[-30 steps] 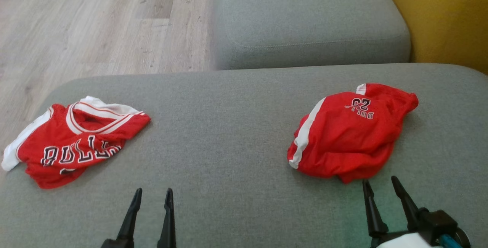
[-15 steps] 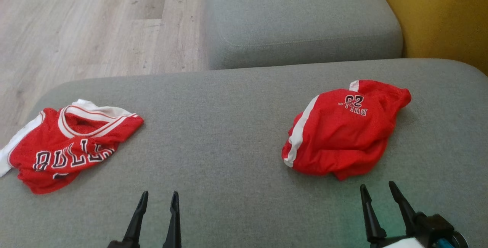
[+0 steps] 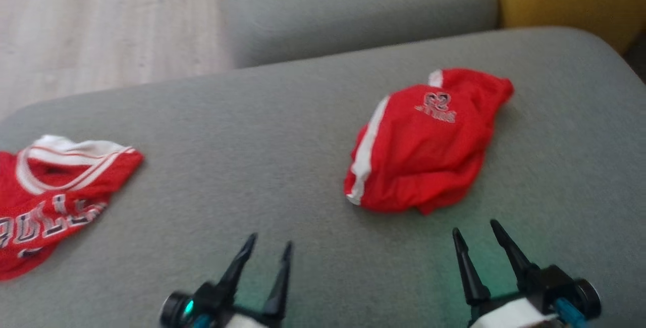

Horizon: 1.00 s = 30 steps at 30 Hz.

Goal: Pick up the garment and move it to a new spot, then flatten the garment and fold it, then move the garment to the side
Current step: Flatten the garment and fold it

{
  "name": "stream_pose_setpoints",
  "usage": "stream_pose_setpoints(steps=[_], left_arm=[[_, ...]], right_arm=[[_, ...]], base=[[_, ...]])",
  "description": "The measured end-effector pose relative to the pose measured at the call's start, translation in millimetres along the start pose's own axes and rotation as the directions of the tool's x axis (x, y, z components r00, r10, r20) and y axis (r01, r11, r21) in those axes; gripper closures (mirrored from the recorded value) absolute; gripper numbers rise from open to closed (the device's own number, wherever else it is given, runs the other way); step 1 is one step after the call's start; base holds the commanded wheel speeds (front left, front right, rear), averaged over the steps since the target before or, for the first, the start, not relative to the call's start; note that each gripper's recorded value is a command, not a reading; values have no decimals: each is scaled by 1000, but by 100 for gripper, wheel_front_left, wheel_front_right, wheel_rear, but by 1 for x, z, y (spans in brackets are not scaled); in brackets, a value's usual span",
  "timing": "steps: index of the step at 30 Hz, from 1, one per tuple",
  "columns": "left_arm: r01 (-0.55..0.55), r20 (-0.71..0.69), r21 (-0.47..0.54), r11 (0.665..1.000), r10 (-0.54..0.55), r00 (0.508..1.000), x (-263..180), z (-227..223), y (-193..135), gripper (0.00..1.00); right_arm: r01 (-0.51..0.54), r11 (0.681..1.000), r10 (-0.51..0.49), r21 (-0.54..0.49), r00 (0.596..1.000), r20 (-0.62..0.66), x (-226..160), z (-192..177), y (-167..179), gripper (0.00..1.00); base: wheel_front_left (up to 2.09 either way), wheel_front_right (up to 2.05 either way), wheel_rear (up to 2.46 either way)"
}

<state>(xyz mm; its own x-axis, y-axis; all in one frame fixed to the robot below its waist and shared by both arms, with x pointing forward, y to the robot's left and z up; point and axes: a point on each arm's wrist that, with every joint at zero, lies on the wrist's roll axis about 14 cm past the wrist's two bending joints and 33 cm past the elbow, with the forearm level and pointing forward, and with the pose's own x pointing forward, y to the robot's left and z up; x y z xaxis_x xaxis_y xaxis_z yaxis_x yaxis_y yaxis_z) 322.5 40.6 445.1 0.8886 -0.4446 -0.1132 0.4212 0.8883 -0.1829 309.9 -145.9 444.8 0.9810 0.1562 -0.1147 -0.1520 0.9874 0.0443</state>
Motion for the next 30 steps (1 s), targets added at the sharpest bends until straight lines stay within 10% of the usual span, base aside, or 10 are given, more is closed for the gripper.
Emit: stream_pose_setpoints(steps=[9,21,22,23,30], left_arm=[[308,-140,98,946,-293,946,70,-25,-58,0],[447,-202,113,888,-420,885,116,-43,-89,0],[458,-202,122,881,-430,880,119,-43,-91,65],[465,-200,129,876,-436,877,122,-42,-93,100],[447,-154,212,869,-422,893,131,-21,-76,100]], right_arm=[[94,996,-94,1,995,-15,-2,-1,-26,0],[216,976,-215,0,974,-69,-16,-13,-57,0],[221,975,-221,-1,972,-74,-17,-15,-59,0],[226,974,-226,0,971,-79,-18,-16,-60,0],[214,977,-213,14,975,-63,-10,-12,-59,0]], base=[[0,0,0],[0,0,0],[0,0,0],[0,0,0],[0,0,0]])
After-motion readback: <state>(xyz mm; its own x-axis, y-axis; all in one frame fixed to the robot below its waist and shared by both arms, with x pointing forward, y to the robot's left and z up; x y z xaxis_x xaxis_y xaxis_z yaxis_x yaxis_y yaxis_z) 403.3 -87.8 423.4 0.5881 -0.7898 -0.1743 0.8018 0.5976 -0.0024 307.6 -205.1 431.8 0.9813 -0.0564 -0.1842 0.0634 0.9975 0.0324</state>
